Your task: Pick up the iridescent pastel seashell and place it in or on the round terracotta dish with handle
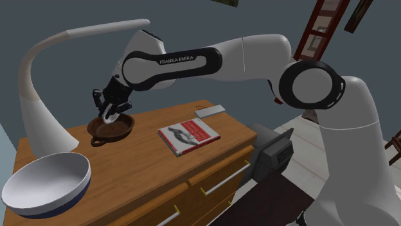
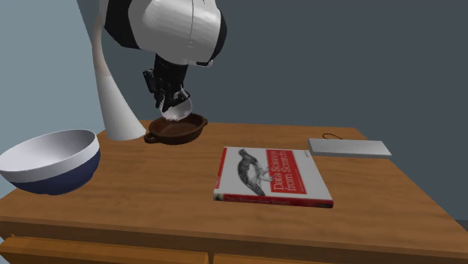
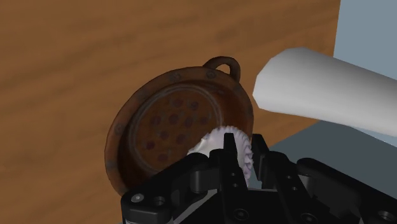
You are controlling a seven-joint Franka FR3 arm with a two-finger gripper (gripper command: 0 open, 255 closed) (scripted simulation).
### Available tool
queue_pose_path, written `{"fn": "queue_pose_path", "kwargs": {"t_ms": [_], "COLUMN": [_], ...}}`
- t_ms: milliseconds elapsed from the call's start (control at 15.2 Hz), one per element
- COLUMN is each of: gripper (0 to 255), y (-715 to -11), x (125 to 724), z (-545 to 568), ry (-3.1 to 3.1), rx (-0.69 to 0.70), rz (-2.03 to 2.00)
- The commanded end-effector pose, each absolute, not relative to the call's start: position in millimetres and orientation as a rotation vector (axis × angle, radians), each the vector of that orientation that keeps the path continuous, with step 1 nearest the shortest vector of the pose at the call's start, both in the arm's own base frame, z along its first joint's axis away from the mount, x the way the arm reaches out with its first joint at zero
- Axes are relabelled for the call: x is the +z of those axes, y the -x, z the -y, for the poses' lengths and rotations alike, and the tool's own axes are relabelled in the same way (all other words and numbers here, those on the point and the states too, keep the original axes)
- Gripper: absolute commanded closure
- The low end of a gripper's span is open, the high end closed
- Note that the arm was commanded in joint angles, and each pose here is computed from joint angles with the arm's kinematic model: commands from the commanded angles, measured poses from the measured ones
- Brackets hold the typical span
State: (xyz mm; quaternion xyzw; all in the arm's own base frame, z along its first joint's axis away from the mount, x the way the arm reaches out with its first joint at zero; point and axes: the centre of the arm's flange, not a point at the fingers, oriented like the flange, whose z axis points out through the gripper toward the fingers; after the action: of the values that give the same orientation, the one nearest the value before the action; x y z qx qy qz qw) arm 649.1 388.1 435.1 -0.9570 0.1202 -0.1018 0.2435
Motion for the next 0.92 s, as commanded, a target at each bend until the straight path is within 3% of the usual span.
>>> {"fn": "queue_pose_path", "kwargs": {"t_ms": [0,396,462,858], "gripper": [255,255,0,0], "y": [-650,-650,-650,-647], "x": [431,431,431,442], "z": [-388,-388,-388,-382], "ry": [2.614,2.614,2.614,2.614], "rx": [-0.279,-0.279,-0.279,-0.279], "rz": [-0.328,-0.328,-0.328,-0.328]}}
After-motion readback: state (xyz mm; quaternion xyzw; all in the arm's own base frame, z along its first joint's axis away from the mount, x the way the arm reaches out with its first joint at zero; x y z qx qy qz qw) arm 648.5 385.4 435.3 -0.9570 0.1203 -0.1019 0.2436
